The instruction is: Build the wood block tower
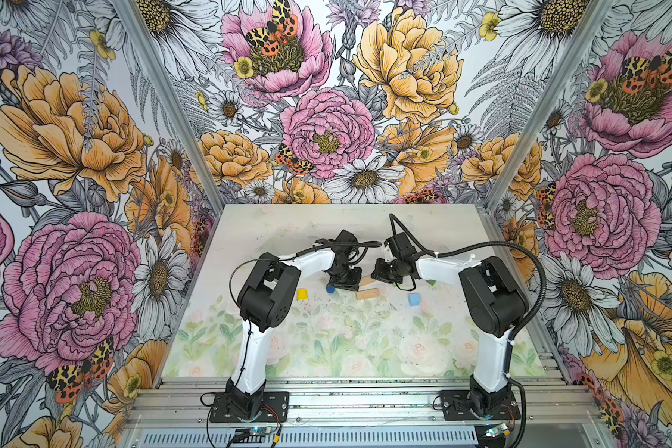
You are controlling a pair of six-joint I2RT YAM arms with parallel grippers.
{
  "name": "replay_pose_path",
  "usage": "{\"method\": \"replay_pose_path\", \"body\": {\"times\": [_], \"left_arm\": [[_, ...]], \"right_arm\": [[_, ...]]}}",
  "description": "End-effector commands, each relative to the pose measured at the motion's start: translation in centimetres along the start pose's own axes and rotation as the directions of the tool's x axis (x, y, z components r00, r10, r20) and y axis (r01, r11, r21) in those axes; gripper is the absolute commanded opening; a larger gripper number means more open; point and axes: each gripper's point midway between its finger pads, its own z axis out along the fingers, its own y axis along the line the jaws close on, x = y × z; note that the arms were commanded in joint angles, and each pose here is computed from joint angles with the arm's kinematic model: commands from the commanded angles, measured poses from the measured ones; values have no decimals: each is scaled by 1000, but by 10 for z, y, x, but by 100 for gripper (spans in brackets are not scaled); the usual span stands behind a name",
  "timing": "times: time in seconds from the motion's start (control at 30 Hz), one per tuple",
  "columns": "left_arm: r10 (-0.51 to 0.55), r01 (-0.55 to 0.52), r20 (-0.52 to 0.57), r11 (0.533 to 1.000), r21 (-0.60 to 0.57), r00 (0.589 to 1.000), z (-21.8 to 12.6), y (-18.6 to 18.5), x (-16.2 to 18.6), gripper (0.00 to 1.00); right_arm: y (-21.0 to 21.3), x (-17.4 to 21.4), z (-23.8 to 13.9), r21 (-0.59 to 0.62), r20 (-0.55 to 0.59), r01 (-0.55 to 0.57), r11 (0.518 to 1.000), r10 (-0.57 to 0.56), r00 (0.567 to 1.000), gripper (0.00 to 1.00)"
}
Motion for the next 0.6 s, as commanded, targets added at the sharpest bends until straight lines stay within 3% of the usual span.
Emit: {"method": "replay_pose_path", "body": {"times": [0.0, 0.57], "left_arm": [[30, -31, 97, 999, 7, 995, -11, -12, -18, 13], [44, -44, 122, 999, 0, 992, -24, -17, -16, 15]], "right_arm": [[-9, 40, 4, 49, -112, -19, 999, 24, 993, 15], [-11, 39, -5, 60, -88, -20, 998, 25, 996, 16]]}}
